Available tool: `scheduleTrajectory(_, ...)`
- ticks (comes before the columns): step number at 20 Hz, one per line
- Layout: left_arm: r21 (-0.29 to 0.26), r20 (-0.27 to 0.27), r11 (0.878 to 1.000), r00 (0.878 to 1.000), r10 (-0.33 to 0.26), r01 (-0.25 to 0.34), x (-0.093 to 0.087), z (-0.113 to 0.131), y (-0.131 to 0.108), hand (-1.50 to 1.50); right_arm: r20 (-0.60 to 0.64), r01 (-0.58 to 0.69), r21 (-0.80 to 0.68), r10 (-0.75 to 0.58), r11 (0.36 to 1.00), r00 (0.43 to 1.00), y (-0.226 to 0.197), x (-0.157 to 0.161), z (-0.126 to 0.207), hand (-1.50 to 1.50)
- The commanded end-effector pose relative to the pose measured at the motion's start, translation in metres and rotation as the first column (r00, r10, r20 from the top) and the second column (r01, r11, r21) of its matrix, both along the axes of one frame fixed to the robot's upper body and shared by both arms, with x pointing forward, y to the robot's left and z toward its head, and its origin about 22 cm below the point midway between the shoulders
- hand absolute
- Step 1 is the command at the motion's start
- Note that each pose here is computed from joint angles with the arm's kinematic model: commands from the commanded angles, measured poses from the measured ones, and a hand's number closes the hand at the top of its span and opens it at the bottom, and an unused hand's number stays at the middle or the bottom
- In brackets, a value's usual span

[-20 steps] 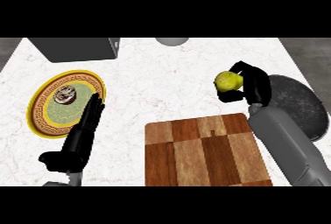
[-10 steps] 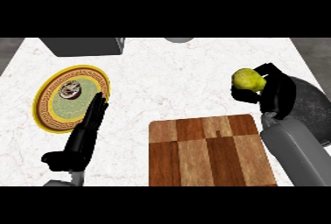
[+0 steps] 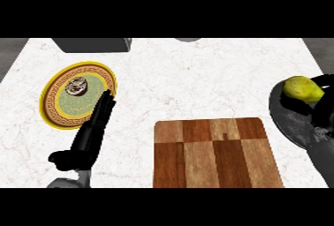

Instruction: Pick the pear from the cutting board and place it in the pan

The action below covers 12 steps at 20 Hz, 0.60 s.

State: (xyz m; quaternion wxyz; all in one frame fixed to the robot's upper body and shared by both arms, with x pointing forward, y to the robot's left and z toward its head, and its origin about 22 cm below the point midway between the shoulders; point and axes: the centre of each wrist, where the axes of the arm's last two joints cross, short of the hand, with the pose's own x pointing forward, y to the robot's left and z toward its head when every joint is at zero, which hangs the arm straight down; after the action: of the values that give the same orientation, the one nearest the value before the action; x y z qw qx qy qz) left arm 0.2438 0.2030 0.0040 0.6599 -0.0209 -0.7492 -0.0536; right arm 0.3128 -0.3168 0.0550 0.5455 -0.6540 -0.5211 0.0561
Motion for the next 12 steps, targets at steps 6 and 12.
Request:
scheduleTrajectory(6, -0.008, -0.004, 1.0, 1.0, -0.027, 0.027, 0.01, 0.012, -0.005, 0.0, 0.149, 0.123, 0.019, -0.124, 0.992, 0.981, -0.084, -0.005, -0.022, 1.5)
scheduleTrajectory(12, -0.012, 0.003, 0.999, 0.999, -0.044, 0.044, -0.008, -0.003, -0.005, 0.0, -0.037, 0.095, 0.178, -0.09, 0.979, 0.995, -0.121, 0.003, -0.012, 1.5)
